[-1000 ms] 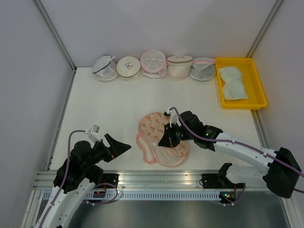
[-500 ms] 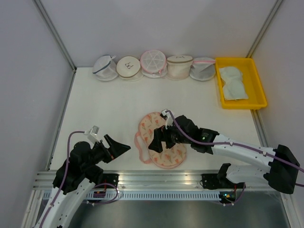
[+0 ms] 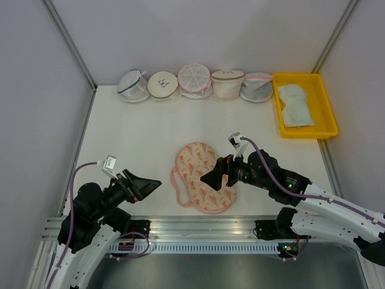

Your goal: Unzip the laundry bag and remove the bra

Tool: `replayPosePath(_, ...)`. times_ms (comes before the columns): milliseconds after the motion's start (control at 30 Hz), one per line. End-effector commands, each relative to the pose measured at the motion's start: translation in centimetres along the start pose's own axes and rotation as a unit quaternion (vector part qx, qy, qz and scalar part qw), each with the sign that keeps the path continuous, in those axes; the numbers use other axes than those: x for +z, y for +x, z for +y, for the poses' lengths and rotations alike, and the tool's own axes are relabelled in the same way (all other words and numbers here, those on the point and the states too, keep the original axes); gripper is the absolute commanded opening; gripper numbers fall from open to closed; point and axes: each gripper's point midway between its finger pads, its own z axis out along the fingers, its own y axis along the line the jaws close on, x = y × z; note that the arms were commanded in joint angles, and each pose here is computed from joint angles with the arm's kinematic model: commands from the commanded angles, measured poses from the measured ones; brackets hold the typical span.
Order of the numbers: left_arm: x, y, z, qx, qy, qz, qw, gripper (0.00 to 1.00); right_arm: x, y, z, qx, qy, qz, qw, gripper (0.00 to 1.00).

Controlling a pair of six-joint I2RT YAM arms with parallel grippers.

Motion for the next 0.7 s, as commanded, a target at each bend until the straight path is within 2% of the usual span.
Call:
replayPosePath(0,-1.0,-1.6,-4.1,0.069,0.071,-0.019,0.995,0.99,-1.8,-0.4,-0.6,0.009,0.019,-0.02,1.0,0.98)
replayPosePath(300,-0.5,-2.2,-6.3,0.118,0.094,0.005,0.989,1.0,-4.9,-1.8,-0.9,0.016,0.034,-0.056,0.998,0.98)
replayPosePath(667,-0.5,-2.5,-7.3,0.125,0.11,0.005,0.986,1.0,-5.5,-2.8,-0.5,0.009,0.031,-0.073,0.997,0.98)
